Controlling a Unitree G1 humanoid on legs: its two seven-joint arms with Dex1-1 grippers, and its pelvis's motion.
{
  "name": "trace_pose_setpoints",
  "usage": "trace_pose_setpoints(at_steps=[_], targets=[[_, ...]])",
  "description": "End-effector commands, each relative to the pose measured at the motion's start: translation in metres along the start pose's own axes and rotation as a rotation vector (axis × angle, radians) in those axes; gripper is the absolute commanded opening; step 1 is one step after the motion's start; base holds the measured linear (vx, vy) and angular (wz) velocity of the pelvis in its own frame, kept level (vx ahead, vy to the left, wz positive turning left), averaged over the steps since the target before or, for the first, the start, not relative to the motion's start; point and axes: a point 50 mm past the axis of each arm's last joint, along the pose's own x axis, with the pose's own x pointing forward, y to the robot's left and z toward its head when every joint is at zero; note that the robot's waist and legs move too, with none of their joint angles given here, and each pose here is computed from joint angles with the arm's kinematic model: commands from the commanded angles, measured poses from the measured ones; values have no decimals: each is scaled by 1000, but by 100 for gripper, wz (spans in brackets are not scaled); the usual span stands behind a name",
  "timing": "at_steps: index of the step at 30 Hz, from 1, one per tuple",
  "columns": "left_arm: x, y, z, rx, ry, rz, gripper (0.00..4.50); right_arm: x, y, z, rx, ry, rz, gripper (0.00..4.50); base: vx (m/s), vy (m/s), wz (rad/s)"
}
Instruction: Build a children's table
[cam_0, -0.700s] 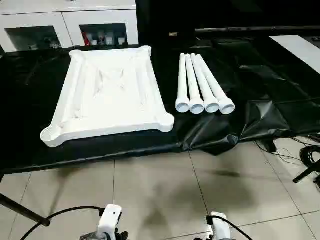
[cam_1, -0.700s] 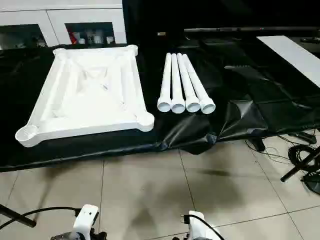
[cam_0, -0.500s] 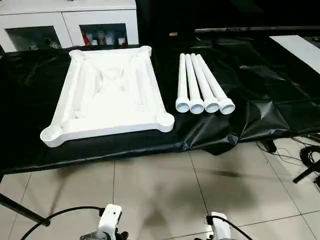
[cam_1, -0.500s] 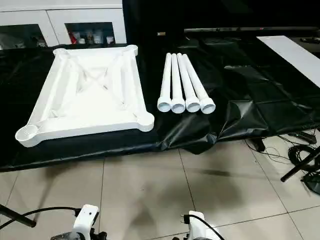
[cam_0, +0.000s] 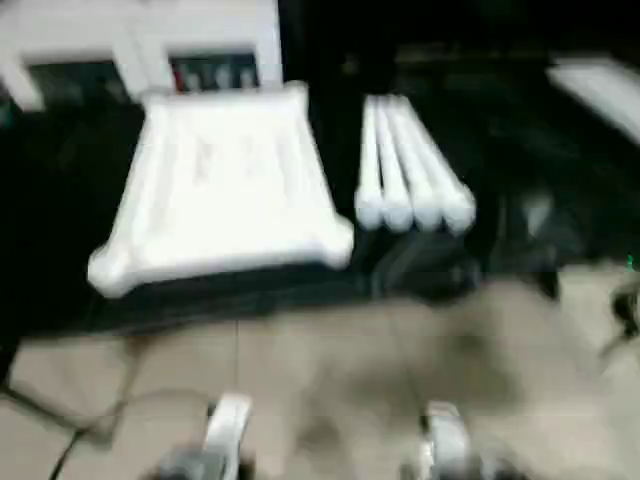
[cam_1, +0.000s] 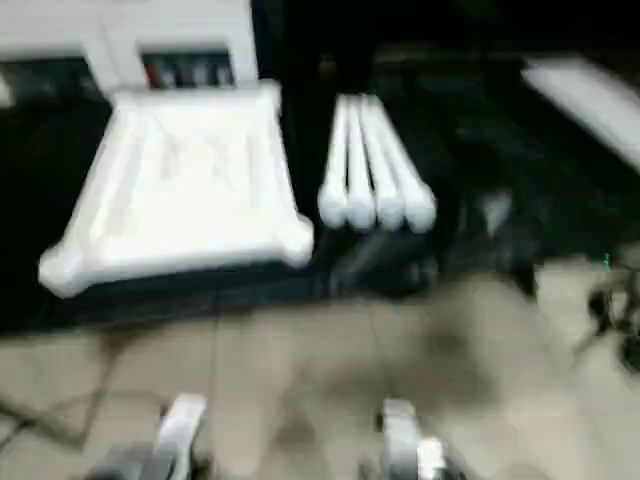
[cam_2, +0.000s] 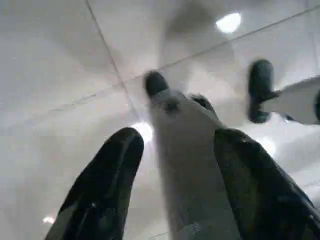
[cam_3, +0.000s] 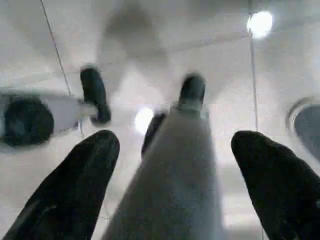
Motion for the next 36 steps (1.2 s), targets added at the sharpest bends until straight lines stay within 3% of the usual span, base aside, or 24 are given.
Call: trace_pose_setpoints(at_steps=[1, 7, 12, 17, 20, 23, 25, 28, 30, 33, 36], targets=[[1, 4, -16, -16, 48, 6, 278, 2, 0, -11, -27, 50, -17, 400, 0, 0, 0], [1, 5, -18, 1, 52, 15, 278, 2, -2, -14, -74, 46, -36, 400, 0, 0, 0], [1, 9, -21, 9, 12, 49, 278, 2, 0, 0, -192, -111, -24, 400, 0, 0, 0], [2, -1, -15, -12, -109, 48, 278, -1, 3, 12, -317, -190, 2, 400, 0, 0, 0], [1, -6, -23, 41, -188, 33, 278, -3, 1, 13, -415, -254, 22, 400, 0, 0, 0], [-6, -9, -25, 76, -284, 7, 278, -8, -6, 16, -452, -344, -13, 400, 0, 0, 0], [-22, -7, -24, 89, -403, 3, 278, -20, -14, 20, -404, -448, 31, 400, 0, 0, 0], [-37, -6, -25, 118, -482, 2, 278, -35, -18, 19, -396, -525, 63, 400, 0, 0, 0], [-51, -5, -27, 125, -540, 2, 278, -50, -22, 18, -394, -588, 81, 400, 0, 0, 0], [-89, -2, -31, 136, -684, 18, 278, -90, -22, 14, -387, -738, 132, 400, 0, 0, 0], [-107, -2, -32, 152, -730, 37, 278, -107, -21, 12, -379, -787, 150, 400, 0, 0, 0]])
